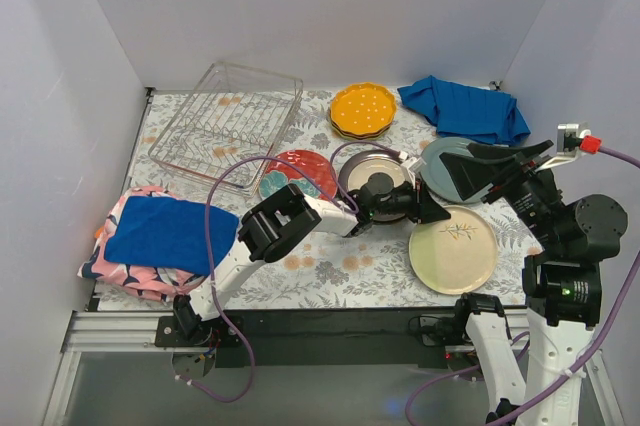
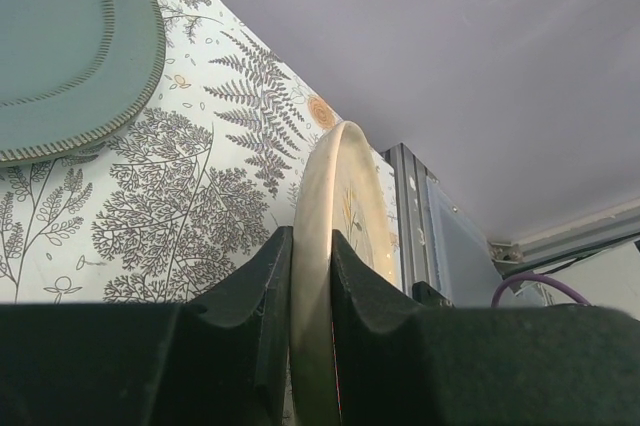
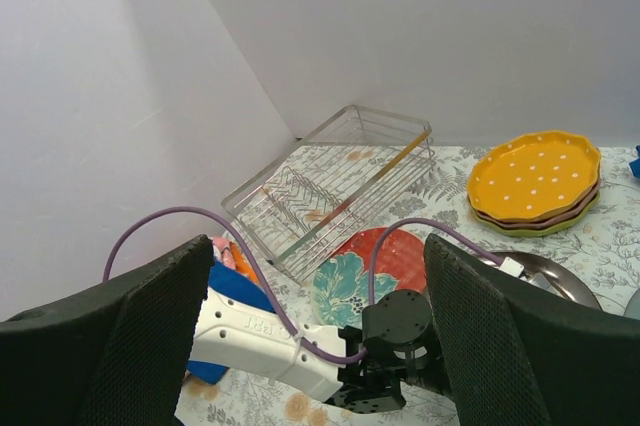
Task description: Unload the plates from the dish rack
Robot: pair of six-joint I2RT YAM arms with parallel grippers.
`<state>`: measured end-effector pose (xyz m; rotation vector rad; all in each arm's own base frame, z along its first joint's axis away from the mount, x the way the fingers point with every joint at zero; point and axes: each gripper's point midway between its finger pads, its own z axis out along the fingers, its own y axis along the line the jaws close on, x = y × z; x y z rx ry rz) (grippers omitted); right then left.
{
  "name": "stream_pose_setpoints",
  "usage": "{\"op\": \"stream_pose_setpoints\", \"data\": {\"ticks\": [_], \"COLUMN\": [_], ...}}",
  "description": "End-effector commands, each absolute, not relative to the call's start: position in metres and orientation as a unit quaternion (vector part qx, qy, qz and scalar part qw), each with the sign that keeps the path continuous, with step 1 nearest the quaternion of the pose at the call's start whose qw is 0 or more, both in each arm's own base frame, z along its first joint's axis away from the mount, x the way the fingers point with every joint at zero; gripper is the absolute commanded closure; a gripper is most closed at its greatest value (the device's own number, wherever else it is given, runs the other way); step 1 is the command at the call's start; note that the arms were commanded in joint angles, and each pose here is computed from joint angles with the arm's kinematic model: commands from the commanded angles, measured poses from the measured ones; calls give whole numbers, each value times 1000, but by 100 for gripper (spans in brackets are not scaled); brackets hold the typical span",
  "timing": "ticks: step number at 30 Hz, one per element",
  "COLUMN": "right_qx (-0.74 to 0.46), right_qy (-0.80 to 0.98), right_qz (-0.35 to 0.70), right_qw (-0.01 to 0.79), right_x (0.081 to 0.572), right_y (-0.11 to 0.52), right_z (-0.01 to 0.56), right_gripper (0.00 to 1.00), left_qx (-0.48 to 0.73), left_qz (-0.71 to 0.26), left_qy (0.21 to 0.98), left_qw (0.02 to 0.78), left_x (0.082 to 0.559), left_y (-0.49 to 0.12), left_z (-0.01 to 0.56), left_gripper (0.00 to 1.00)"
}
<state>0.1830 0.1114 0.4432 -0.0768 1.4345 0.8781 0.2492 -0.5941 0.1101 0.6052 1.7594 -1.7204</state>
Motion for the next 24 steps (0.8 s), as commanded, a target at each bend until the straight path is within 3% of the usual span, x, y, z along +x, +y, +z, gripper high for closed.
{"op": "stream_pose_setpoints", "data": {"ticks": [1,24], "right_qx": [-47,-46], "right_qy": [616,608], "right_qz": [378,372], "right_qw": [690,700], "right_x": [173,167], "right_y": [110,108], "right_z": [462,468], "right_gripper": [9,8], "left_qx": [251,279], "left_qz": [-638,-597], "left_qy": [633,655], "left_qw": [358,369], "left_x": [260,264], "left_y": [-601,-606], "left_z": [139,116], "left_gripper": [83,70]}}
